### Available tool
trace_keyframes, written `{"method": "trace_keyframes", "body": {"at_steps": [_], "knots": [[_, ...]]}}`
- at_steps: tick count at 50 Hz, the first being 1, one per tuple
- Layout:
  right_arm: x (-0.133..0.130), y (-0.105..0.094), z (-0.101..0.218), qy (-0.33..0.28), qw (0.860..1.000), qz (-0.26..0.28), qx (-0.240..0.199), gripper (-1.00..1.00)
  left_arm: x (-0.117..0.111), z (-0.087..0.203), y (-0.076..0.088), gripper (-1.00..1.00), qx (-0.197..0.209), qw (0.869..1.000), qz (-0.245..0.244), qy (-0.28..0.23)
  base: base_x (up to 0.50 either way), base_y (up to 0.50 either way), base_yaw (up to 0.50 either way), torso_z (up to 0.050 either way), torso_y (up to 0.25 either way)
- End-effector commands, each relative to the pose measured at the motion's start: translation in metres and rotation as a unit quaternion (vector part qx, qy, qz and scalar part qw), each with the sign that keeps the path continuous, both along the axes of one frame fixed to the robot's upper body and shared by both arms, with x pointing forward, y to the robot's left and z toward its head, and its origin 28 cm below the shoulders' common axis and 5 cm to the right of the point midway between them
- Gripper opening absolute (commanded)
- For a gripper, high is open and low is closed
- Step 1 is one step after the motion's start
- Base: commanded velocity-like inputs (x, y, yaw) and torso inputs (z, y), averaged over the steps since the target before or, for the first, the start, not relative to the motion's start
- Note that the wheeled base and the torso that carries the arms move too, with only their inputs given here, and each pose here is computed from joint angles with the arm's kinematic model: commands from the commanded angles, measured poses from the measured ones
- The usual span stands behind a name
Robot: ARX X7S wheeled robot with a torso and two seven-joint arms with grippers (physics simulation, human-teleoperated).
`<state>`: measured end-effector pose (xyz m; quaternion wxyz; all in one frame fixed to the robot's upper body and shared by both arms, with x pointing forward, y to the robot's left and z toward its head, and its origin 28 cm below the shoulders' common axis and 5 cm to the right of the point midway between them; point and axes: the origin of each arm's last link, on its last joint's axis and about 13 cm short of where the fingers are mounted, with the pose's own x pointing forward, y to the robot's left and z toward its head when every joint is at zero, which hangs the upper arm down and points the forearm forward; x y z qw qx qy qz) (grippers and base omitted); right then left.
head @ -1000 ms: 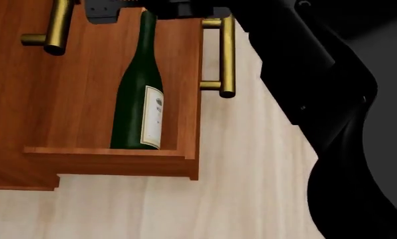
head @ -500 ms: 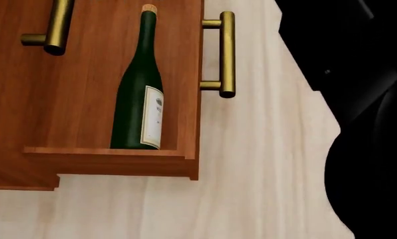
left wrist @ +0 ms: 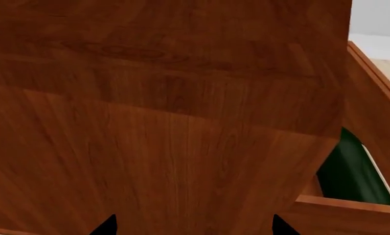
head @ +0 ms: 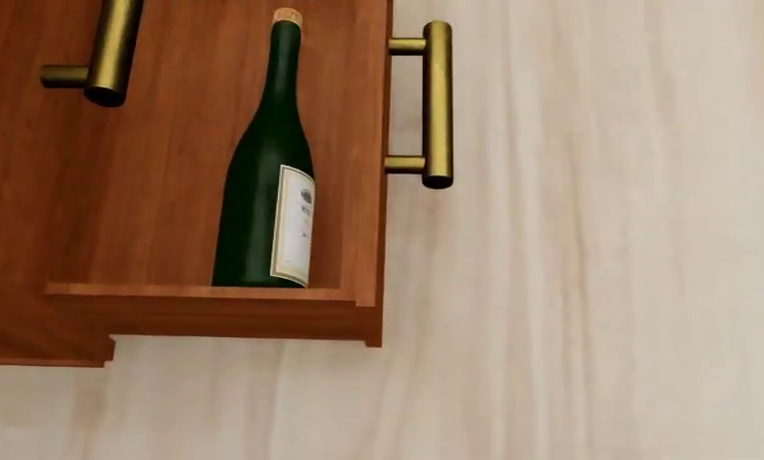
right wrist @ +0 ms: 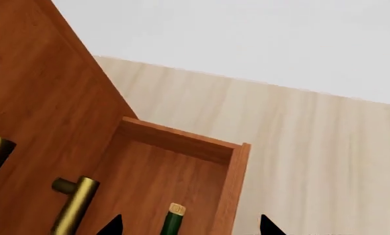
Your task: Put the wine bottle in the bottom drawer of the cabinet.
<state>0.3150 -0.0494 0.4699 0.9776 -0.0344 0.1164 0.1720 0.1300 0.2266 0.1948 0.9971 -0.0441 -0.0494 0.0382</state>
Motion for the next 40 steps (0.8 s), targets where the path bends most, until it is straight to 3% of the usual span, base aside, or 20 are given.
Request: {"method": "trace_keyframes", "body": {"at_steps": [1,7,12,25,33,40], "knots": [[-0.04,-0.018,-0.003,-0.037,0.999,0.02,0.008,1.0,0.0,0.0,-0.001,1.0,0.003,1.0,0.0,0.001,0.0,0.0,0.0,0.0,0.0],[-0.065,-0.024,-0.013,-0.046,0.998,0.032,0.015,1.0,0.0,0.0,0.0,1.0,0.004,1.0,0.002,0.003,0.0,0.0,0.0,0.0,0.0],[-0.075,-0.03,-0.021,-0.055,0.998,0.025,0.007,1.0,-0.001,0.0,0.0,1.0,0.004,1.0,0.003,0.003,0.0,0.0,0.0,0.0,0.0],[-0.094,-0.052,-0.04,-0.069,0.996,0.025,0.044,1.0,-0.005,0.007,0.003,1.0,0.019,1.0,0.015,-0.009,0.0,0.0,0.0,0.0,0.0],[-0.112,-0.055,-0.053,-0.114,0.993,0.008,-0.012,1.0,-0.007,0.008,0.003,1.0,0.018,1.0,0.012,-0.014,0.0,0.0,0.0,0.0,0.0],[-0.122,-0.058,-0.059,-0.129,0.991,-0.003,-0.026,1.0,-0.008,0.01,0.004,1.0,0.021,1.0,0.015,-0.017,0.0,0.0,0.0,0.0,0.0]]}}
